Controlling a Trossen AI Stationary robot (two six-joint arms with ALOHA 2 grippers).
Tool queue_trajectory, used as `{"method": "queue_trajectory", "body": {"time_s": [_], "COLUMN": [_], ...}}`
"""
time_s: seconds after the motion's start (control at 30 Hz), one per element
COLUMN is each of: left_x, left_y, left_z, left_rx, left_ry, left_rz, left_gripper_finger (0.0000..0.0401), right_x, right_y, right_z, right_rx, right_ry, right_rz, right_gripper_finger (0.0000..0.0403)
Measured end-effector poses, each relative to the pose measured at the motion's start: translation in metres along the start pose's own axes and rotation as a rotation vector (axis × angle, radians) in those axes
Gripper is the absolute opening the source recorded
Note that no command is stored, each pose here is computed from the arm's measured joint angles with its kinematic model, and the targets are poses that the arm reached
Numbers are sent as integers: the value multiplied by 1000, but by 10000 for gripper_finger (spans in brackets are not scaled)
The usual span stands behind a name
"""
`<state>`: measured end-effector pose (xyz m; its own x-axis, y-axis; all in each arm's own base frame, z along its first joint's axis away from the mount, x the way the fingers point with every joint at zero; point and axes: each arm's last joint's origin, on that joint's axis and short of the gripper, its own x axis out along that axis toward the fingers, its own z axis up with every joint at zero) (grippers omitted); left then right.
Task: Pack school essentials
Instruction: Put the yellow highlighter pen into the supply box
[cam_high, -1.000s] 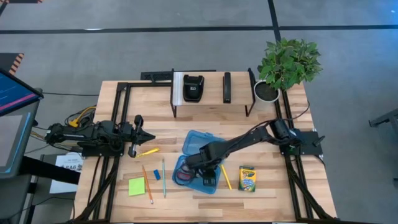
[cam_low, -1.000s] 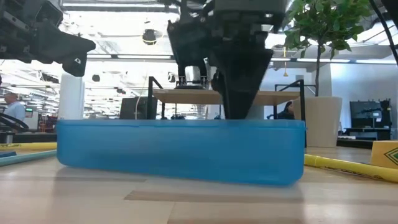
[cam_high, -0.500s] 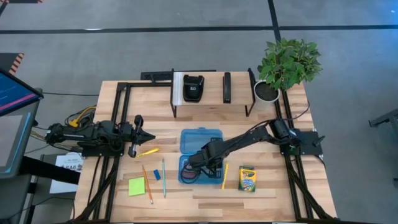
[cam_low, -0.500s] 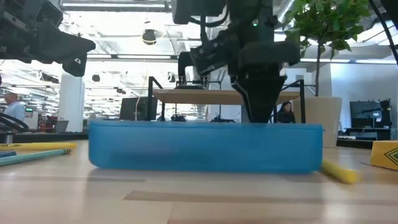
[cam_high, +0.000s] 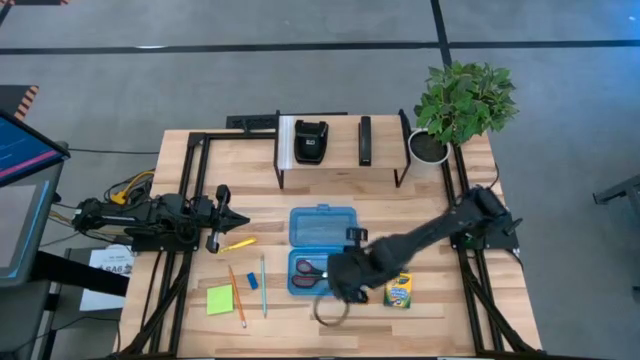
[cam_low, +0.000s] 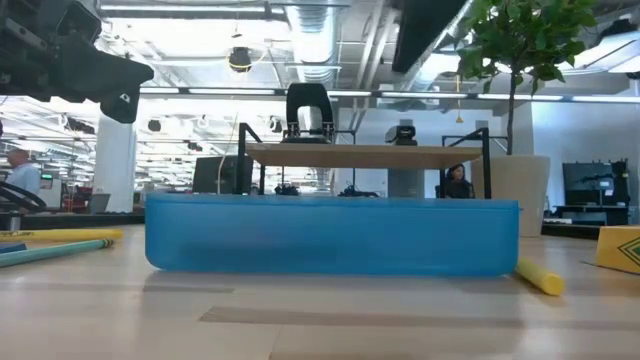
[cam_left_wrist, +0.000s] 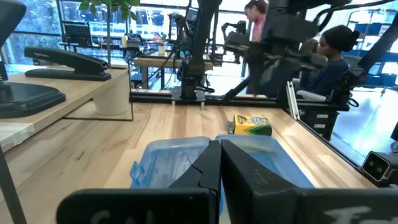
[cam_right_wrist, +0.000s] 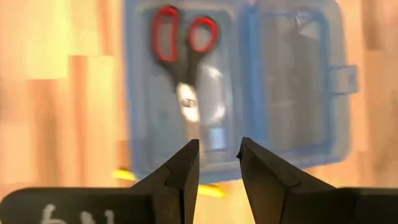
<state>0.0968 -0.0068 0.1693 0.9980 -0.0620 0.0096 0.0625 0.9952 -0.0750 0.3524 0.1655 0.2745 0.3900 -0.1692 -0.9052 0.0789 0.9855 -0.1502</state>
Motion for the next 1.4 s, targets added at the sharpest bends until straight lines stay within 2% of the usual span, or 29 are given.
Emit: {"method": "queue_trajectory", "body": {"time_s": [0.1,0.23,0.4,0.6,0.8,0.97,1.17,1.4], "left_x": [0,0,0,0,0,0,-5,-11], "left_y": [0,0,0,0,0,2,1,2], "left_z": [0,0,0,0,0,2,17,35], "left_rx": [0,0,0,-13,-173,-319,-275,-258], "left_ry": [0,0,0,0,-2,-32,-5,212], "left_rz": [0,0,0,0,7,74,84,224], "left_gripper_finger": [0,0,0,0,0,0,0,0], "right_x": [-8,-12,-14,-14,-13,-13,-8,-5], "right_y": [6,0,-9,-17,-23,-24,-30,-40], "right_z": [-19,-50,-82,-102,-111,-109,-106,-100], "right_rx": [36,130,213,252,270,271,273,296], "right_ry": [-43,-86,-210,-401,-481,-492,-490,-498], "right_rz": [4,31,131,246,290,282,258,232], "right_gripper_finger": [135,129,122,121,121,121,120,120]}}
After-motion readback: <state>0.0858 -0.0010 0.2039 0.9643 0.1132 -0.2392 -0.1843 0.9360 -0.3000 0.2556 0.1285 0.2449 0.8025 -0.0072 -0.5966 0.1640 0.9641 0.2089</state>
